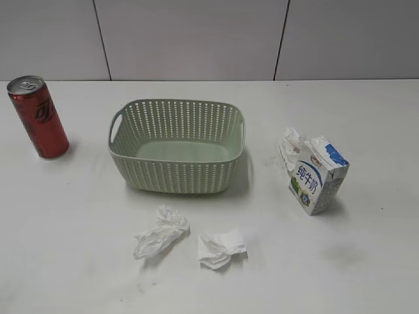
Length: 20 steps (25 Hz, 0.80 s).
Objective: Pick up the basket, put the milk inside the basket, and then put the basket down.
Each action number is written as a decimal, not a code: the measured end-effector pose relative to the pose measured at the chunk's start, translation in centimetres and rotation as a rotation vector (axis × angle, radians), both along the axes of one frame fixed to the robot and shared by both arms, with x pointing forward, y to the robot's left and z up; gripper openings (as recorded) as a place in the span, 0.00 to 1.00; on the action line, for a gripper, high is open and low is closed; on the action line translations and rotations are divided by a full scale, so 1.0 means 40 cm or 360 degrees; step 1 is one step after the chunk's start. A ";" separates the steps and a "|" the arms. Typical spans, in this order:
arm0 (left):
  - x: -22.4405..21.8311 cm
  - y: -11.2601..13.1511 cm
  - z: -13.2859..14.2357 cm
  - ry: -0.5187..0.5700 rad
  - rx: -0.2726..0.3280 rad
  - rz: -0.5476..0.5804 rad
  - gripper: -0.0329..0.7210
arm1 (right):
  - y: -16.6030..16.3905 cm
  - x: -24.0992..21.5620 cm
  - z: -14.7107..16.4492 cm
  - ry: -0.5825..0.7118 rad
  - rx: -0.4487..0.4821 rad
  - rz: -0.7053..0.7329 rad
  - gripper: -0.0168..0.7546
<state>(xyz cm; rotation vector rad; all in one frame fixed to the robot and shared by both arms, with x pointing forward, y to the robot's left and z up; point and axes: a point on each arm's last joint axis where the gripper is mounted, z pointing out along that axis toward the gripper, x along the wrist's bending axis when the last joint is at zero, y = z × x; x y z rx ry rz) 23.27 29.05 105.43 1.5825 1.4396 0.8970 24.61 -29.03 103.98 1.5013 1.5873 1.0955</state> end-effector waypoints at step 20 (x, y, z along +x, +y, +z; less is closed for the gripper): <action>0.000 0.000 0.000 0.0000 0.0000 0.0000 0.35 | 0.000 0.000 -0.001 0.0003 0.0001 -0.0001 0.79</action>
